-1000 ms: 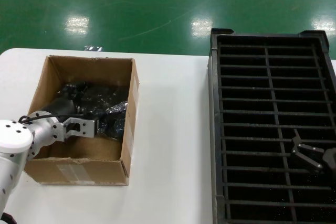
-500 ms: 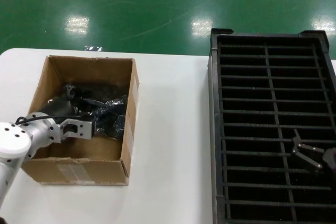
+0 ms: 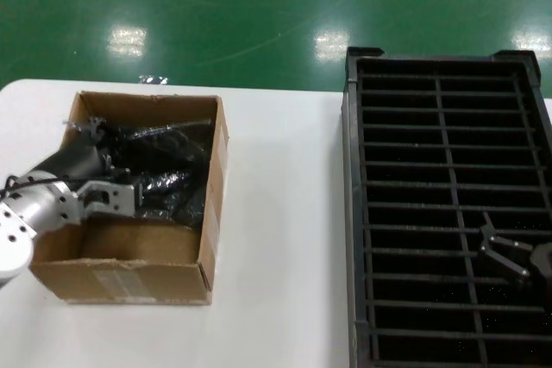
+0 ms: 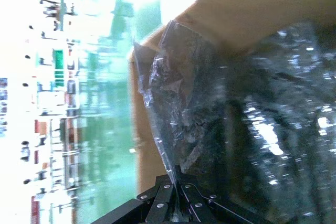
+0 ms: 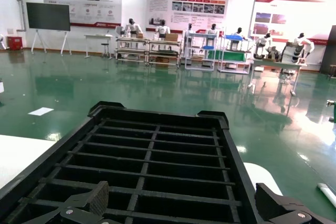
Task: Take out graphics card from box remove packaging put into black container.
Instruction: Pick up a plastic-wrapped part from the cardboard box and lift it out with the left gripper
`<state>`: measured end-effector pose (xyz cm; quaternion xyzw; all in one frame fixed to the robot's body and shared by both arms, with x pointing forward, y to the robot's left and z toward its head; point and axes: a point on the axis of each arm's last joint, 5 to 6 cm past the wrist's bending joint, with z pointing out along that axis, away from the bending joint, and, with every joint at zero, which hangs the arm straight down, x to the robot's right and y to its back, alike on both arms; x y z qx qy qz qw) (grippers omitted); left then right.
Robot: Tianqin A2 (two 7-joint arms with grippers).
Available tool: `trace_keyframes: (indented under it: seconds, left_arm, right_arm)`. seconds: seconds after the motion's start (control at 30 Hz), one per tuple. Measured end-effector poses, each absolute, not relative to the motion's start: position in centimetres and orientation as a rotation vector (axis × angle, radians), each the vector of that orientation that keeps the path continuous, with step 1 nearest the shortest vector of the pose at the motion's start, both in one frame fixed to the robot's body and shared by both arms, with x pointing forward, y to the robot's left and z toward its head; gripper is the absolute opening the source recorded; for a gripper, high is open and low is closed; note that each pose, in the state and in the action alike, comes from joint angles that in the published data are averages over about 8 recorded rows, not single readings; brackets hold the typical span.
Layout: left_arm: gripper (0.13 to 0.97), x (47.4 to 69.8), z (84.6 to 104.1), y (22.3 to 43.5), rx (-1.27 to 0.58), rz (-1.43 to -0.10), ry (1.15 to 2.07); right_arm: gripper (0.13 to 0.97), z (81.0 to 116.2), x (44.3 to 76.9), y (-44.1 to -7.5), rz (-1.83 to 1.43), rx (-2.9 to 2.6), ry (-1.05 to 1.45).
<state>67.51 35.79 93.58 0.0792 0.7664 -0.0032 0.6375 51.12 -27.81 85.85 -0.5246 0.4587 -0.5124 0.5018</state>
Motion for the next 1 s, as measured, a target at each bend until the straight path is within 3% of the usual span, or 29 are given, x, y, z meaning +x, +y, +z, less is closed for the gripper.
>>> trace_keyframes:
  seconds: [0.23,0.6,0.8,1.0]
  left_arm:
    - [0.14,64.6,96.2,35.9,0.183,-0.003,1.645]
    - [0.139,56.8,100.4,35.4,0.192,-0.033,1.474]
    - [0.139,52.4,101.4,34.1,0.211,-0.109,1.419]
    - [0.139,49.5,101.0,32.5,0.223,-0.209,1.411]
  right_arm:
    - [0.966,85.9,51.1,-27.8,-1.238,-1.268,1.108]
    - [0.966,85.9,51.1,-27.8,-1.238,-1.268,1.108]
    - [0.966,85.9,51.1,-27.8,-1.238,-1.268,1.108]
    - [0.966,85.9,51.1,-27.8,-1.238,-1.268,1.108]
